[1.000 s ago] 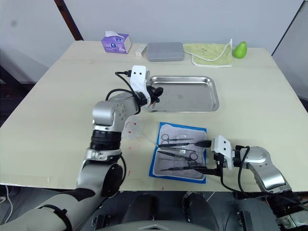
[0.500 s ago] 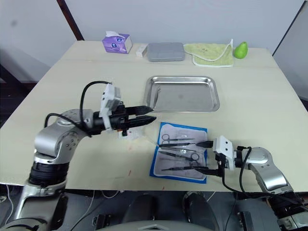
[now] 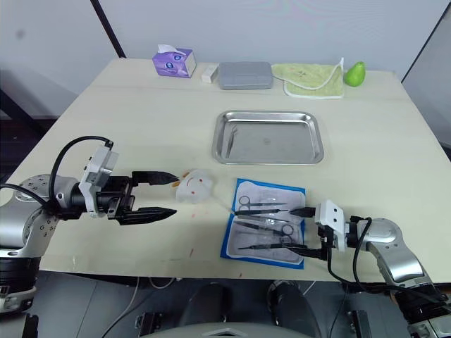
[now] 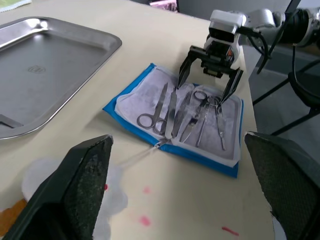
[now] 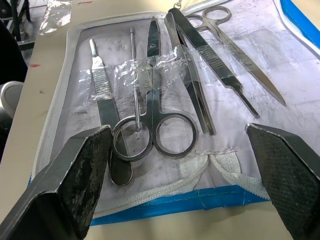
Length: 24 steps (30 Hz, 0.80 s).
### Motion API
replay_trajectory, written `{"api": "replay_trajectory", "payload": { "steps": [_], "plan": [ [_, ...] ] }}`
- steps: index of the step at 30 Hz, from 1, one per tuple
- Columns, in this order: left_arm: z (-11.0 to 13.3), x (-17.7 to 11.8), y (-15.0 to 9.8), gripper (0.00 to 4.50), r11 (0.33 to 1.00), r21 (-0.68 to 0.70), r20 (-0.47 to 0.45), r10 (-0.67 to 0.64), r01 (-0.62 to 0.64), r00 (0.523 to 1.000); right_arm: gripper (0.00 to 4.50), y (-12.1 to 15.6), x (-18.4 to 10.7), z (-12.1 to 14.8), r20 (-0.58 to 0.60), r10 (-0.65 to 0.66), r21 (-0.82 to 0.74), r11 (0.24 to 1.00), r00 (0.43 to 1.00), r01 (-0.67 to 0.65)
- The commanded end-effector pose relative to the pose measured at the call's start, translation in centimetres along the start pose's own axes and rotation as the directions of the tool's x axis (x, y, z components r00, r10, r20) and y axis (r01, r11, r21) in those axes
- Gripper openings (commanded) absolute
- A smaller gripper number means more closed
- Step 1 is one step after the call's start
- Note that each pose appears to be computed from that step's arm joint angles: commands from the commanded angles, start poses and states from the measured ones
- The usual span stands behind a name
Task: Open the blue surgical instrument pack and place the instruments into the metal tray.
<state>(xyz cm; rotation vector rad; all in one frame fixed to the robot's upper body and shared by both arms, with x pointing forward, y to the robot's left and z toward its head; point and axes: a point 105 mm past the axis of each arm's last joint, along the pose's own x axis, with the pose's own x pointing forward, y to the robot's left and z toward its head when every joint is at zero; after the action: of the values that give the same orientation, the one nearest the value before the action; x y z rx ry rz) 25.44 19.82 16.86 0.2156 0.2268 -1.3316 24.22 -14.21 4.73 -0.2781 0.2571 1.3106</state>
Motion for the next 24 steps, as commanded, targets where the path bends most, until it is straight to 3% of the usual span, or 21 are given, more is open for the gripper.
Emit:
{"api": "replay_trajectory", "payload": {
  "steps": [1,8,14,24],
  "plan": [
    [1.0,1.3,0.1,4.46,0.995,0.102,-0.036,-0.016,0.019,0.999,4.50,1.1,-0.4,-3.7,-0.105,0.015,0.123,0.992,0.994,-0.002],
    [1.4,5.2,1.0,4.46,0.990,0.130,-0.104,-0.040,0.054,0.994,4.50,1.0,-0.3,-3.6,-0.104,0.002,0.118,0.993,0.995,0.011],
    [1.9,9.3,1.4,1.95,0.980,0.175,-0.116,-0.080,0.100,0.990,4.50,1.0,-0.1,-3.6,-0.107,-0.011,0.117,0.993,0.994,0.024],
    [0.0,14.5,2.1,1.95,0.966,0.228,-0.191,-0.079,0.122,0.978,4.50,1.0,0.0,-3.6,-0.105,-0.026,0.121,0.992,0.994,0.039]
  ]
}}
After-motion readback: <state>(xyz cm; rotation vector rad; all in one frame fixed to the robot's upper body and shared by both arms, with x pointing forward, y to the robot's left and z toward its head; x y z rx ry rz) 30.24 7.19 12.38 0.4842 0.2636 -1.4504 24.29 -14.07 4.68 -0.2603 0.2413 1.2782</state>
